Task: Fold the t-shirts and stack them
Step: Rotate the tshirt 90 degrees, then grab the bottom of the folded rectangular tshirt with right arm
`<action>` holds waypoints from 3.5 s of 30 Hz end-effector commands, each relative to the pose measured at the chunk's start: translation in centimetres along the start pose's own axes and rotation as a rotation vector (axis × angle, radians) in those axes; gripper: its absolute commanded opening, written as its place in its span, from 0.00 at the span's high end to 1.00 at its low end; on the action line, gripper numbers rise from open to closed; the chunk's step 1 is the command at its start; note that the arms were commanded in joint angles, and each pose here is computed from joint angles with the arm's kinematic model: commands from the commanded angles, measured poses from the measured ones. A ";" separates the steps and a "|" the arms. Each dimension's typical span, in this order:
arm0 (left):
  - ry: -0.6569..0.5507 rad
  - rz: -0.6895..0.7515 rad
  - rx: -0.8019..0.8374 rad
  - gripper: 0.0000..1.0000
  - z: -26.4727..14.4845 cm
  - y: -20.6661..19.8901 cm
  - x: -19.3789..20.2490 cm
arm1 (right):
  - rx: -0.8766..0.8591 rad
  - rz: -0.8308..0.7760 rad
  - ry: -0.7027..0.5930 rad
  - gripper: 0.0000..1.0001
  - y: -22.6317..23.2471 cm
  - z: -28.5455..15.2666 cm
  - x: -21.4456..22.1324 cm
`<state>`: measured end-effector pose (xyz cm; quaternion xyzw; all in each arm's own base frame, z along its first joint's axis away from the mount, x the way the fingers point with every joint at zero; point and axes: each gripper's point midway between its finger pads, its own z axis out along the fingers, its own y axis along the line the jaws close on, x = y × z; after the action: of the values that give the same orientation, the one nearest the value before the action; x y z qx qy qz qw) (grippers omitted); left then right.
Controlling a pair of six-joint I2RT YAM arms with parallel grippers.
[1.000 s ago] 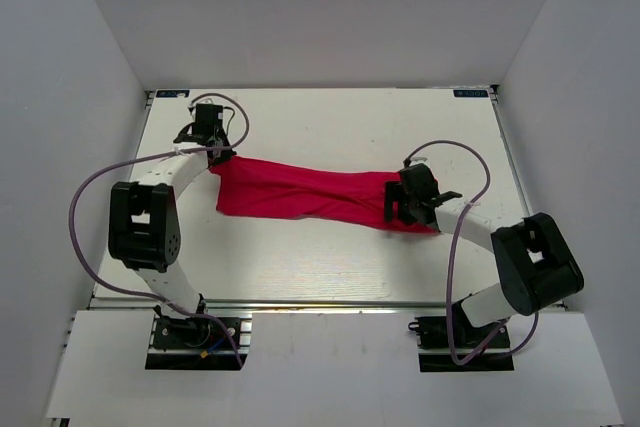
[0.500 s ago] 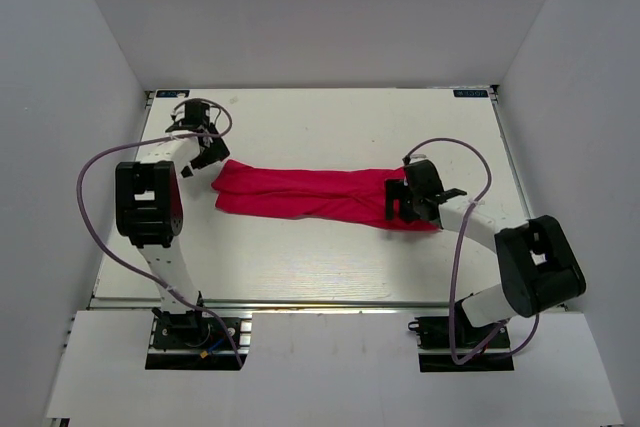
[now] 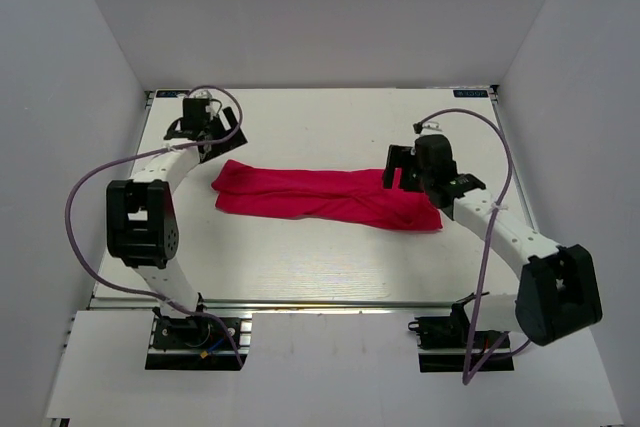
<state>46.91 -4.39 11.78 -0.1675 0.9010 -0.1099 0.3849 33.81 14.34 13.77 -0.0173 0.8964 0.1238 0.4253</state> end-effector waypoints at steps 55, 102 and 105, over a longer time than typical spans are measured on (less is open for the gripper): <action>0.168 0.333 0.070 0.00 -12.8 -11.4 18.1 | 0.100 0.069 0.355 0.10 4.2 14.8 -1.1; 0.110 0.079 -0.165 0.00 -13.1 -0.6 15.8 | -0.415 -0.737 0.231 0.10 16.6 -0.6 7.8; 0.155 0.083 -0.153 0.00 -12.7 -0.1 17.6 | -0.410 -0.793 0.319 0.10 16.4 -1.3 12.7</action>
<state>26.91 -10.77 9.51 -0.1354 0.9411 -0.0358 0.3077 24.92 30.71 9.26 -0.4582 0.8276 0.1285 0.2978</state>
